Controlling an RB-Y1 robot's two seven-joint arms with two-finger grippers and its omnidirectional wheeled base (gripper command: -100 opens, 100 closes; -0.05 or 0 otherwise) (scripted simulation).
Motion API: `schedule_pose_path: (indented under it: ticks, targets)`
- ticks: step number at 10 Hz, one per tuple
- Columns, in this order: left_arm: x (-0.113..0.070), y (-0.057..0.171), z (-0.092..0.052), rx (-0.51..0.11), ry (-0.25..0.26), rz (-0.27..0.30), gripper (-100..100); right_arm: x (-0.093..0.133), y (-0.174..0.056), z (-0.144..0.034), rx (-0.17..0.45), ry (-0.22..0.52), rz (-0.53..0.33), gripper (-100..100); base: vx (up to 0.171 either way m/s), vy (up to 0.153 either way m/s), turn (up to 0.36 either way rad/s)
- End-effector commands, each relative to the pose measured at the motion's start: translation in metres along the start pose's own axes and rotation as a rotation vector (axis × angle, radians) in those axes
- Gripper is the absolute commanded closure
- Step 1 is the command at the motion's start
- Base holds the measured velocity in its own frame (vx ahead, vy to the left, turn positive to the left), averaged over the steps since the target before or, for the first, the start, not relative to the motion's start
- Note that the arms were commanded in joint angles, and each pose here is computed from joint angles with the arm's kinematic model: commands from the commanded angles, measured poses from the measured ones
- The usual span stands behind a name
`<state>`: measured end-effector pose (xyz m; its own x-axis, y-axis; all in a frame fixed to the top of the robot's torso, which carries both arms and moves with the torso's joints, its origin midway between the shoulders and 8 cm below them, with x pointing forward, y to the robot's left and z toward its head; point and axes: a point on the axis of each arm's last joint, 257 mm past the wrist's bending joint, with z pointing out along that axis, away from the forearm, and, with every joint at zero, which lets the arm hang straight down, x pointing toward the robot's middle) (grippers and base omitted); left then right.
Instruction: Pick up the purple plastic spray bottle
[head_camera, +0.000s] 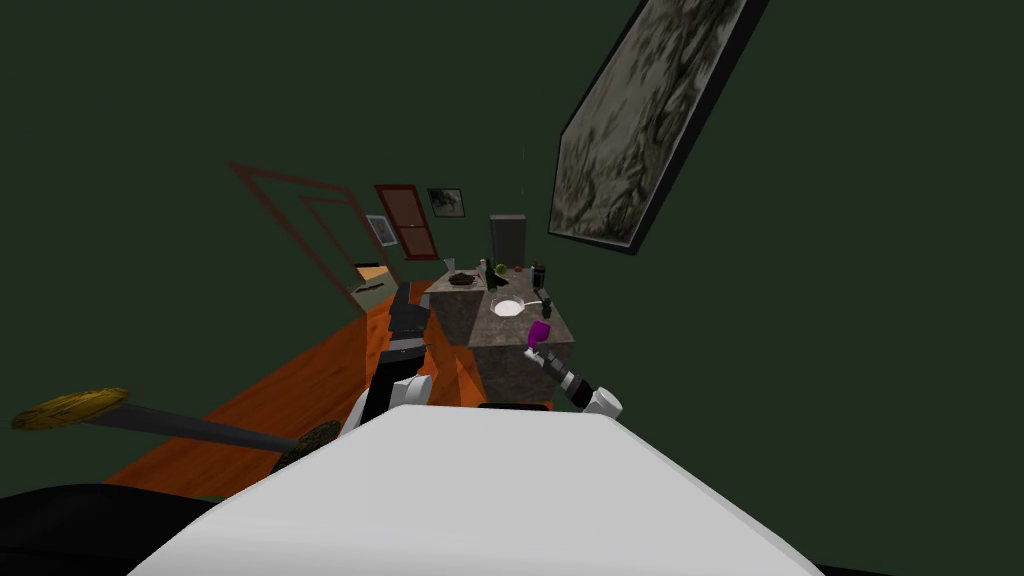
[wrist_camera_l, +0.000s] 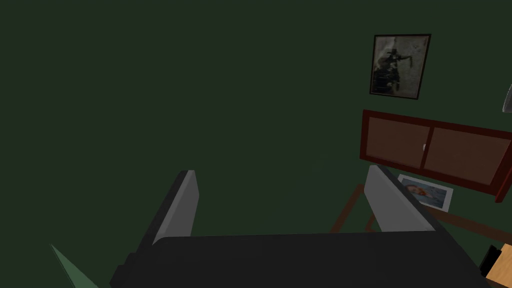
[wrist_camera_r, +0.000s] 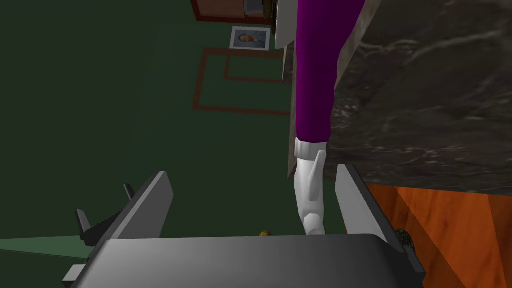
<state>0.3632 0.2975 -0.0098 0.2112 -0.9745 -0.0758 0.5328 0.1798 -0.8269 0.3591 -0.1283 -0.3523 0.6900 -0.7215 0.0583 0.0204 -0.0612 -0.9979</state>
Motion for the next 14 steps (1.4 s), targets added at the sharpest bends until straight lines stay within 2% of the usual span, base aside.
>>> schedule_pose_path:
  ticks: [1,2,3,4,5,6,10,11,12,13,14]
  targets:
    - [0.000,0.000,0.000,0.000,0.000,0.000,0,0.000,0.000,0.000,0.000,0.000,0.000,-100,0.023,0.001,0.006]
    - [0.000,0.000,0.000,0.000,0.000,0.000,0,0.000,0.000,0.000,0.002,-0.001,0.003,0,0.000,0.000,0.000]
    - [0.000,0.000,0.000,0.000,0.000,0.000,0,0.007,-0.018,0.005,0.040,0.000,-0.023,-100,-0.055,0.044,-0.043]
    - [0.000,0.000,0.000,0.000,0.000,0.000,0,0.012,-0.032,0.008,0.071,0.000,-0.043,-100,-0.123,0.088,-0.079]
    - [0.000,0.000,0.000,0.000,0.000,0.000,0,0.009,-0.023,0.007,0.050,0.002,-0.029,-100,-0.059,0.044,-0.021]
    - [0.000,0.000,0.000,0.000,0.000,0.000,0,0.009,-0.024,0.008,0.054,0.001,-0.032,100,-0.009,0.008,0.001]
    - [0.000,0.000,0.000,0.000,0.000,0.000,0,0.008,-0.025,0.008,0.056,-0.001,-0.031,100,0.000,0.000,0.000]
    - [0.000,0.000,0.000,0.000,0.000,0.000,0,0.008,-0.025,0.008,0.056,-0.001,-0.030,0,0.000,0.000,0.000]
    - [0.000,0.000,0.000,0.000,0.000,0.000,0,0.003,-0.007,0.002,0.017,0.000,-0.007,100,0.076,-0.047,0.081]
    - [0.000,0.000,0.000,0.000,0.000,0.000,0,0.004,-0.015,0.005,0.036,-0.001,-0.017,100,0.046,-0.032,0.029]
    - [0.000,0.000,0.000,0.000,0.000,0.000,0,0.003,-0.013,0.005,0.032,-0.001,-0.015,0,0.006,-0.005,-0.003]
